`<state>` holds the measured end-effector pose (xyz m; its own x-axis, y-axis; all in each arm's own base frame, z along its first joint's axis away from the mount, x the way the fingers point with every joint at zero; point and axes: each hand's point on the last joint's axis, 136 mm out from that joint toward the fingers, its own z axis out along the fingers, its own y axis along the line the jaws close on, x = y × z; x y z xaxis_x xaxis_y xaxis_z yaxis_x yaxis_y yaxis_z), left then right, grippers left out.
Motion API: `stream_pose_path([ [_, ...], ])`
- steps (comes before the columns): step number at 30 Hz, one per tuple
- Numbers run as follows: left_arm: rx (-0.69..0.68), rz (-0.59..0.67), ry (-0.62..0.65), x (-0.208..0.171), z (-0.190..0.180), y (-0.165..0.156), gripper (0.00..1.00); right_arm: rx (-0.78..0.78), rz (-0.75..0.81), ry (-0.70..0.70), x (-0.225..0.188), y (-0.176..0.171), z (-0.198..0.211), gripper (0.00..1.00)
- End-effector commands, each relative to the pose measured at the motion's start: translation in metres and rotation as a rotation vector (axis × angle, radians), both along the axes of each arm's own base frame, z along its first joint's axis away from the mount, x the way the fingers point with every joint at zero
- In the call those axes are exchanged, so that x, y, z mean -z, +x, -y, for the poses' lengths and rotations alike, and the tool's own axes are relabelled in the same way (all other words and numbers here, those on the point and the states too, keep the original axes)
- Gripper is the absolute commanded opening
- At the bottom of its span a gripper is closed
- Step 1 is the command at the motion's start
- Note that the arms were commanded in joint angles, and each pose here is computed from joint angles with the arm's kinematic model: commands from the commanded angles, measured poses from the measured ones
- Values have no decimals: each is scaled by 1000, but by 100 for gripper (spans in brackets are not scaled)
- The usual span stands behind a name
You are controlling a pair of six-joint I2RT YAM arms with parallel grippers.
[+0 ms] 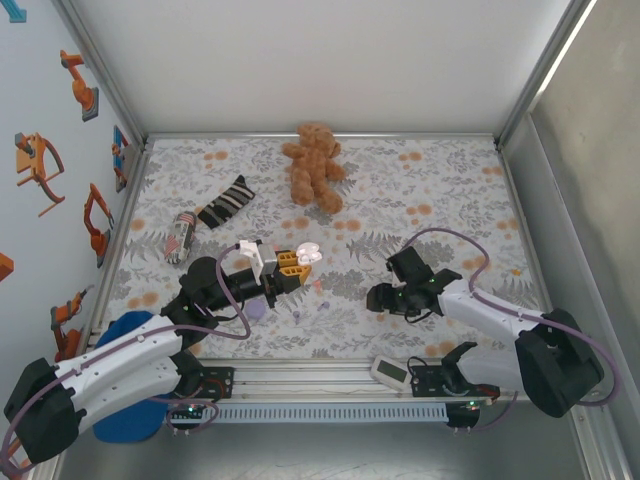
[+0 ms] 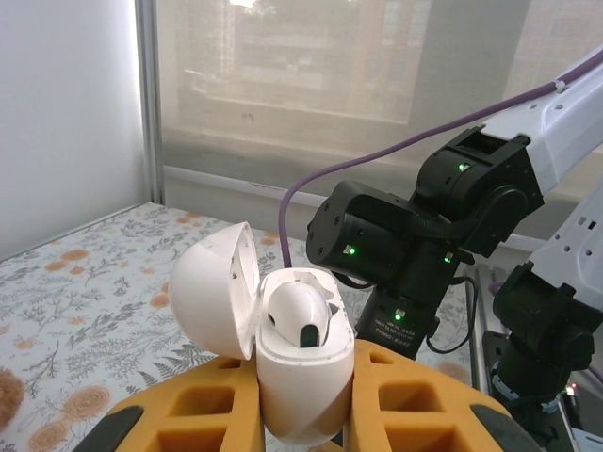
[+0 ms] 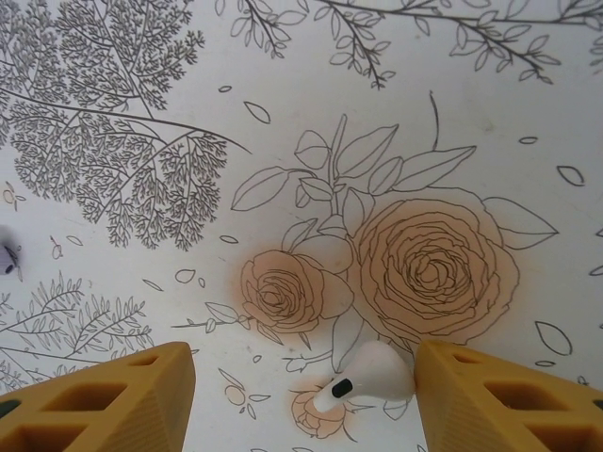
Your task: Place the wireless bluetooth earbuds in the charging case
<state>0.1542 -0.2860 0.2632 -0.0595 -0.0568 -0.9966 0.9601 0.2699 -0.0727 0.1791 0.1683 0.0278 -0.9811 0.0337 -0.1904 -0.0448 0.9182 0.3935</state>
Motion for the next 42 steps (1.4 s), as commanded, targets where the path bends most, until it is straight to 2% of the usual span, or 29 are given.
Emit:
stream_pose_path([
  [1,5,24,-12,-3,0,-2,0,5,10,17,-2,4,-3,61],
  [9,1,27,-11,-4,-1,-2,0,-4,12,24,-2,8,-7,61],
  [20,-2,28,-7,-3,-1,-2,0,-23,16,37,-3,13,-15,56],
  [42,-13,25,-1,-1,-2,-1,0,-55,-42,-126,14,3,-1,41],
])
